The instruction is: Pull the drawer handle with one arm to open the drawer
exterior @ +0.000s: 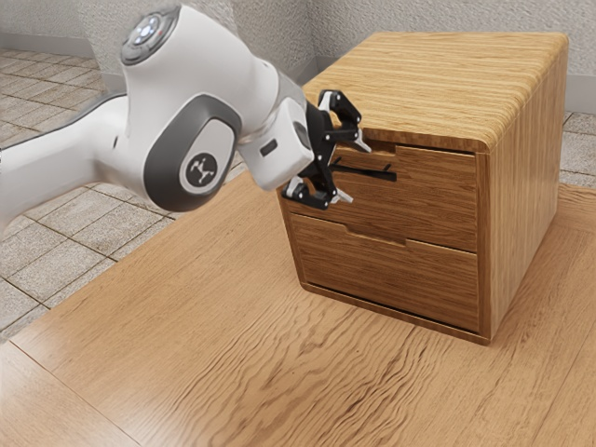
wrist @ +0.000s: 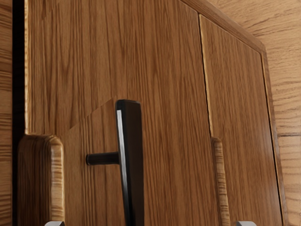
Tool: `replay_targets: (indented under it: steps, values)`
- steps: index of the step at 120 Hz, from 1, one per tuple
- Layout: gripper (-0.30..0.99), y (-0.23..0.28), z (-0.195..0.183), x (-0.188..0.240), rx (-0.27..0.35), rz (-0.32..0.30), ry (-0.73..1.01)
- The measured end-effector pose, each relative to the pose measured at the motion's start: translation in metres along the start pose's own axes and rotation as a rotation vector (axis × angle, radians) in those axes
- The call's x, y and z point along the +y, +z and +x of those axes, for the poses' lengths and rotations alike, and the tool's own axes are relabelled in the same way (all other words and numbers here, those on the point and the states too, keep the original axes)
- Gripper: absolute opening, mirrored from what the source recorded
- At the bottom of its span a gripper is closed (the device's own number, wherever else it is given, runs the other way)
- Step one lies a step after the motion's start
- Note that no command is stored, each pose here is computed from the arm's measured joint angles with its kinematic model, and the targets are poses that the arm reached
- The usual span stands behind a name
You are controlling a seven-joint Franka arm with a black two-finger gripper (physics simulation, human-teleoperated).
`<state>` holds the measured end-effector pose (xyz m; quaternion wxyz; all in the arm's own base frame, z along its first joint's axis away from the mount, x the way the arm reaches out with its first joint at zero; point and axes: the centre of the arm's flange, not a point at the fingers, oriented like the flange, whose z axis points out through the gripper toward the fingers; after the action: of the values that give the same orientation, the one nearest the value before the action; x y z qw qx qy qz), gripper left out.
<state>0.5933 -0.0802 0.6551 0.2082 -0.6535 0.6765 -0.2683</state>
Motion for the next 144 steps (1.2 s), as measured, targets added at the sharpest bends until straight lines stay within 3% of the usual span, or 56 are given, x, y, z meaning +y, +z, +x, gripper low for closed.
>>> replay_targets:
  steps: [41, 97, 144]
  values:
    - [0.39, -0.001, 0.004, 0.002, 0.001, -0.008, 0.014]
    - [0.39, 0.016, -0.005, 0.006, -0.007, -0.048, 0.007]
    - [0.36, 0.012, 0.001, 0.006, -0.003, -0.045, 0.019]
